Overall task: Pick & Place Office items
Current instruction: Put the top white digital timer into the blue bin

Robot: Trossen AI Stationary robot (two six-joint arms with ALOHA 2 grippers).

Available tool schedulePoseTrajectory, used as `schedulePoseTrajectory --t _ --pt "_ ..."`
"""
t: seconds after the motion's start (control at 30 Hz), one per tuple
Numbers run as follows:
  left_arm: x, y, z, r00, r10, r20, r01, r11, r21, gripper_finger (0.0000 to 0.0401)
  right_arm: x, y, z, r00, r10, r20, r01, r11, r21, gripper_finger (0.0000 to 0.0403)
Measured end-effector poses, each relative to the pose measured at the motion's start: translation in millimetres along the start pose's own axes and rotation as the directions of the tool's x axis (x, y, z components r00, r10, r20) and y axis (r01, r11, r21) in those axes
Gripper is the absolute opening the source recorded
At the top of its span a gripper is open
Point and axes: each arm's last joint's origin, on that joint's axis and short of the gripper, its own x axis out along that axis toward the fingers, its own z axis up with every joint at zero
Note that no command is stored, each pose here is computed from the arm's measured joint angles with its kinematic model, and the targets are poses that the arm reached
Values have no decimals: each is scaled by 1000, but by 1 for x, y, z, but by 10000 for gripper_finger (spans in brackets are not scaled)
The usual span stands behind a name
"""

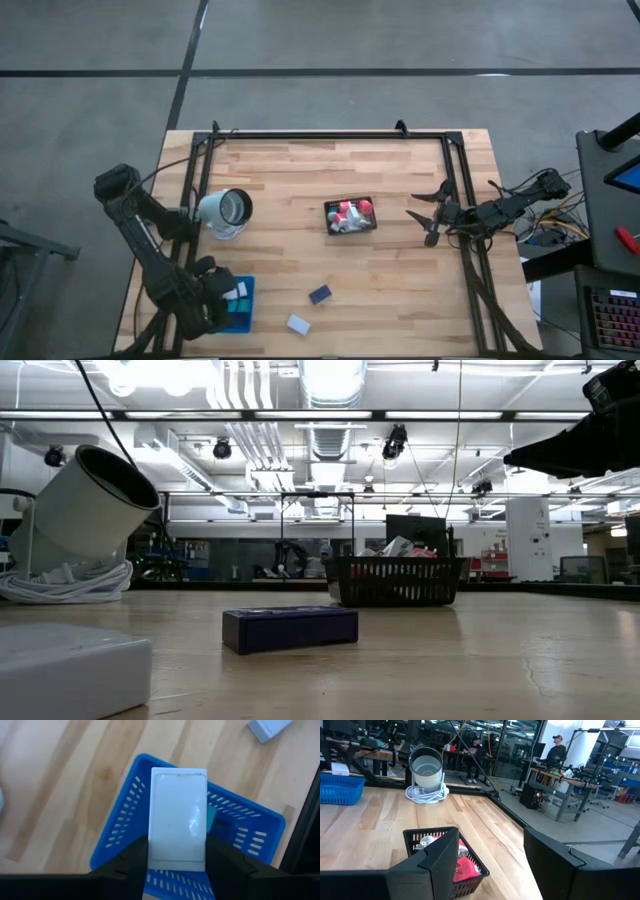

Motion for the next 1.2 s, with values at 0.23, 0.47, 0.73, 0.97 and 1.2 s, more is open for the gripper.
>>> schedulePoseTrajectory --t 0.23,0.47,0.73,0.97,1.2 --pt "14 -1 -10 999 -53 3 53 999 -10 172 0 0 0 1000 0 0 0 1000 2 217" --pt "32 1 -18 997 -66 -43 65 998 -16 172 0 0 0 1000 0 0 0 1000 0 217" --pt "37 3 -18 997 -69 -34 68 997 -34 172 0 0 0 1000 0 0 0 1000 2 217" --pt "37 0 -17 996 -89 -15 89 996 -24 183 0 0 0 1000 0 0 0 1000 0 217" --pt "37 0 -17 995 -96 -15 96 995 -4 215 0 0 0 1000 0 0 0 1000 2 217"
